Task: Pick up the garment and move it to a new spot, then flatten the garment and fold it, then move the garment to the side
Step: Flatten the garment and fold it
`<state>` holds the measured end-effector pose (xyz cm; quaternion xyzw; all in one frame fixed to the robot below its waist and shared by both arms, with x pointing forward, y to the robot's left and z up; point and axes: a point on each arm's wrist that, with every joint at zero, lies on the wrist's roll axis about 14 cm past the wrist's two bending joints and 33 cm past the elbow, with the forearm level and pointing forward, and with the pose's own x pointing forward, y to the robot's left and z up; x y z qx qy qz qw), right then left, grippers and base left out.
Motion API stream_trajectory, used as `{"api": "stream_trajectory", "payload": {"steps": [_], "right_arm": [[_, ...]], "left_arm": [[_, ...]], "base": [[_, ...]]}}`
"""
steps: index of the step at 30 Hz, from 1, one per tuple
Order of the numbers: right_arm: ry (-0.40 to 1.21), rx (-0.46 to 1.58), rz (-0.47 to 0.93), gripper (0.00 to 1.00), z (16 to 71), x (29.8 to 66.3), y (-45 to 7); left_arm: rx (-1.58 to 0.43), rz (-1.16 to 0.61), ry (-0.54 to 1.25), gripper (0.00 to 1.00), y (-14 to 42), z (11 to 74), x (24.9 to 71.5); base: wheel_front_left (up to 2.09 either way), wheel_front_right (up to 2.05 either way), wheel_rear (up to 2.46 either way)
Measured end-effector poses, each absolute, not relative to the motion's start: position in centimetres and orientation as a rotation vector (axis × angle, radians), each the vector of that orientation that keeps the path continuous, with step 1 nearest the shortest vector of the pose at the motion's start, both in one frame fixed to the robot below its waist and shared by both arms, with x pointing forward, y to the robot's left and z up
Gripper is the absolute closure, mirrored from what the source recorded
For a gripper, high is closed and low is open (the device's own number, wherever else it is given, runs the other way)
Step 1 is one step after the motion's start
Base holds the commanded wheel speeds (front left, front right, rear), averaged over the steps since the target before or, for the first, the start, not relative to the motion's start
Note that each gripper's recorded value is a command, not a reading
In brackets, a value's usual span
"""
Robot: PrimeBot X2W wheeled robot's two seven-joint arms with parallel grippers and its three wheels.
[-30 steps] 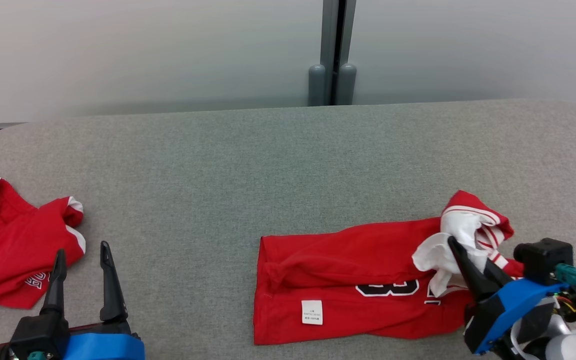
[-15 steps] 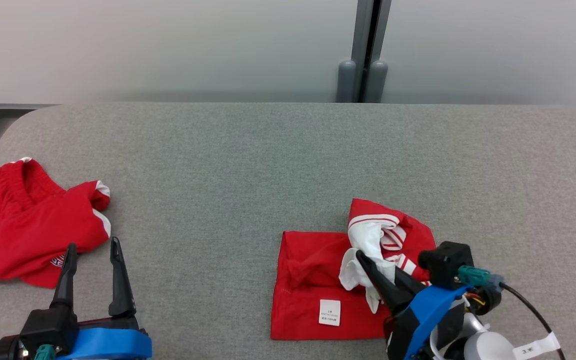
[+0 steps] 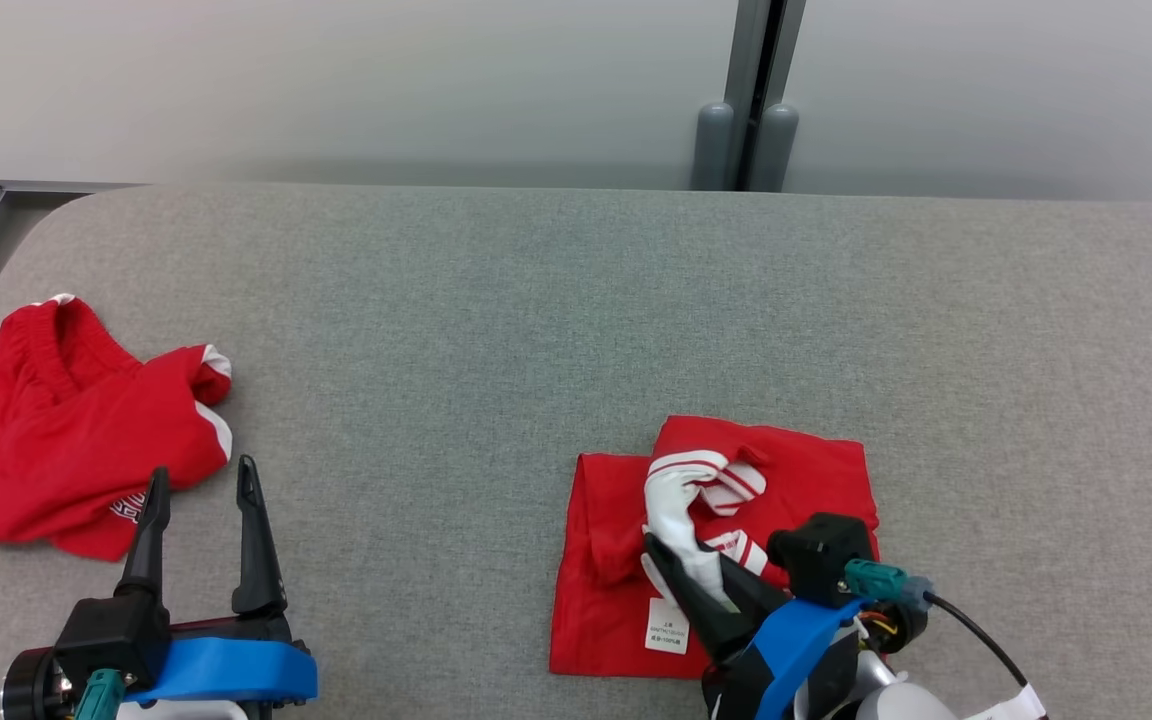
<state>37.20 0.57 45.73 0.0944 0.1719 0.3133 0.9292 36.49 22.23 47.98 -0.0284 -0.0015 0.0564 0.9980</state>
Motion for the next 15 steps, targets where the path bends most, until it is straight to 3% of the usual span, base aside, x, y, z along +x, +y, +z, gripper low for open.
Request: {"api": "stream_trajectory", "payload": {"steps": [1, 8, 15], "right_arm": [[0.349, 0.201, 0.643, 0.00, 45.8, 37.2, 0.7], [0.206, 0.228, 0.623, 0.00, 48.9, 37.9, 0.1], [0.075, 0.186, 0.484, 0.00, 52.1, 39.5, -5.8]], "left_arm": [[-0.058, 0.112, -0.004, 0.00, 22.2, 48.0, 36.5], [-0.062, 0.099, -0.015, 0.00, 21.7, 48.3, 36.8], [-0.068, 0.082, -0.024, 0.00, 21.1, 48.6, 36.7]], "base": [[0.00, 0.00, 0.00], [0.00, 0.00, 0.00], [0.00, 0.00, 0.00]]}}
